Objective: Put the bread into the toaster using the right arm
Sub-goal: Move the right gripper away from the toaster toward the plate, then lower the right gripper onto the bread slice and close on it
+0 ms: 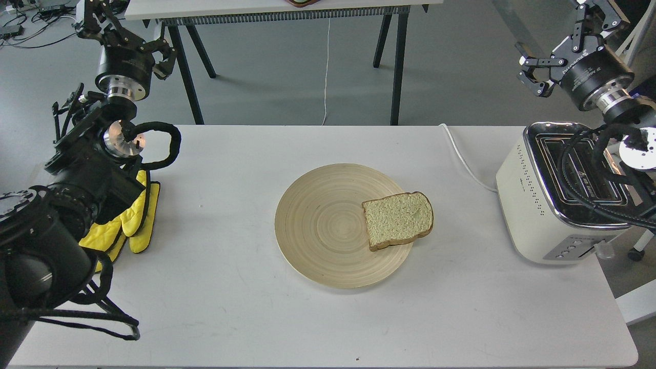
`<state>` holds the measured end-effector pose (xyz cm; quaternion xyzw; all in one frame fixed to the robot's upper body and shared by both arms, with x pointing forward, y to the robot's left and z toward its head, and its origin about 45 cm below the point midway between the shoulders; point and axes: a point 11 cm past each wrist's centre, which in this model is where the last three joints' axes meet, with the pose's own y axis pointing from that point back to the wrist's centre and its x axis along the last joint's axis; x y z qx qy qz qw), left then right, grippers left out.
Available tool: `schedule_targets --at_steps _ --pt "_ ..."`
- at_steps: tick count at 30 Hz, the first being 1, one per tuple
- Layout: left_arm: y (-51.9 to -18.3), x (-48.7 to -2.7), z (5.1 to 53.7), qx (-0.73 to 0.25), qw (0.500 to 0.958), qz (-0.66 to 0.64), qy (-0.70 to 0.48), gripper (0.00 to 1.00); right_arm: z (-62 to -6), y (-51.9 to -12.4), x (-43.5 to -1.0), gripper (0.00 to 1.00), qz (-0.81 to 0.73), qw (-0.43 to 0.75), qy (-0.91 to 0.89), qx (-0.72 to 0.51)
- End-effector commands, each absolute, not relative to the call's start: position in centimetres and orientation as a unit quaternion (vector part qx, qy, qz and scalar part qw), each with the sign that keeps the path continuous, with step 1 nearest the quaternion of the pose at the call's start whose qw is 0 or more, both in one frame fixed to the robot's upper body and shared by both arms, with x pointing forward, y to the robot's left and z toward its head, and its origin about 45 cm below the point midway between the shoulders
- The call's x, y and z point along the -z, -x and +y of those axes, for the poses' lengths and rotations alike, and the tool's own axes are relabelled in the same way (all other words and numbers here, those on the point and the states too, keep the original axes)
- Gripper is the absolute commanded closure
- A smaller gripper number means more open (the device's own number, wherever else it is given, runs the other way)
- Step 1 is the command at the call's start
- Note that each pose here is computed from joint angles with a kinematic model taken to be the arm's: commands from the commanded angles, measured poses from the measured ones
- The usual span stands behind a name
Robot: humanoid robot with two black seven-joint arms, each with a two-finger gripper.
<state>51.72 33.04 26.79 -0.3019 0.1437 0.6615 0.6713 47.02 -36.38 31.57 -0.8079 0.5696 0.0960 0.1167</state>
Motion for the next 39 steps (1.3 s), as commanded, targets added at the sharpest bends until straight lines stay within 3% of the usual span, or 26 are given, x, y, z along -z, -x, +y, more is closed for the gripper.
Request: schedule_targets --at_steps 1,7,20,39 --pt "-51.8 -26.8 32.7 -0.66 0.673 0.145 0.301 0.0 -34.4 -45.5 -30.5 0.01 0.549 0.032 0.834 -0.041" --pt "-51.8 -26.8 32.7 -0.66 0.673 0.145 0.301 0.0 -32.2 -42.9 -25.2 0.01 0.538 -0.104 0.836 0.044" --pt "-51.8 -26.8 32.7 -0.659 0.673 0.145 0.302 0.0 -26.2 -36.9 -12.8 0.07 0.491 -0.233 0.839 0.036" --pt "-51.8 -26.8 32.7 -0.659 0.673 0.146 0.301 0.0 -24.5 -34.3 -7.9 0.22 0.482 -0.289 0.827 0.032"
